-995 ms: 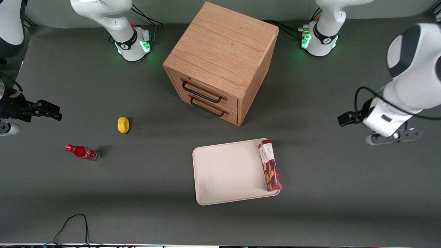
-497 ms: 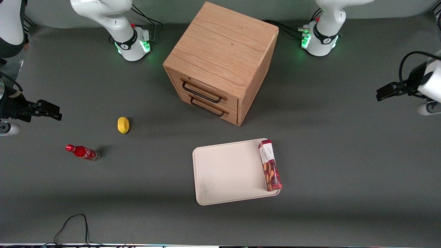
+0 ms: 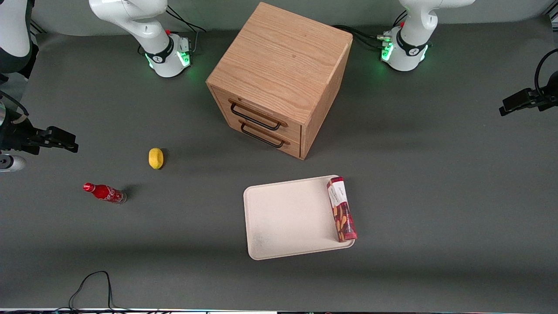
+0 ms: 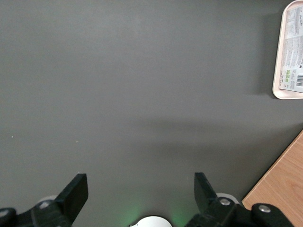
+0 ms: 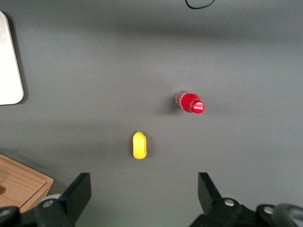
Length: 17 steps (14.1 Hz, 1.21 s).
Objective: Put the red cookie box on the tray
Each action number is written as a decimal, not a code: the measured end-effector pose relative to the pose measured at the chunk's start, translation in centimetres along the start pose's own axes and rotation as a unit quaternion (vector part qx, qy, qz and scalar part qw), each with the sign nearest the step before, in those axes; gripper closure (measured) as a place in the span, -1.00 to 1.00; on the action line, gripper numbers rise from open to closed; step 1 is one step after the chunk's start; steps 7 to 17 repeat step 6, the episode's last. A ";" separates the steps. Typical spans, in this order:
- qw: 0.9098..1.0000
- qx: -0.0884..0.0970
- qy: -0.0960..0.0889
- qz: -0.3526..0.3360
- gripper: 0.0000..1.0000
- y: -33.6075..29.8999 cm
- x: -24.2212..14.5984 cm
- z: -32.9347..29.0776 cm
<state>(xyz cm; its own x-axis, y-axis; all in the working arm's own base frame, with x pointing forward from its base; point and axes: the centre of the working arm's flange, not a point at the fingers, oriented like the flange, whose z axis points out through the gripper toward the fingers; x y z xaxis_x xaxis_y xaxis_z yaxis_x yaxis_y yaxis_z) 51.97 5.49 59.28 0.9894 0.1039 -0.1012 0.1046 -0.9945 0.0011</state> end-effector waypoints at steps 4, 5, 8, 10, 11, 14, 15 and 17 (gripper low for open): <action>1.000 0.006 0.004 -0.023 -1.00 2.9 0.8 -0.6; 1.000 0.007 0.005 -0.028 -1.00 3.0 1.0 -0.7; 1.000 0.007 0.005 -0.030 -1.00 2.8 1.2 -0.8; 1.000 0.007 0.005 -0.030 -1.00 2.8 1.2 -0.8; 1.000 0.007 0.005 -0.030 -1.00 2.8 1.2 -0.8; 1.000 0.007 0.005 -0.030 -1.00 2.8 1.2 -0.8; 1.000 0.007 0.005 -0.030 -1.00 2.8 1.2 -0.8; 1.000 0.007 0.005 -0.030 -1.00 2.8 1.2 -0.8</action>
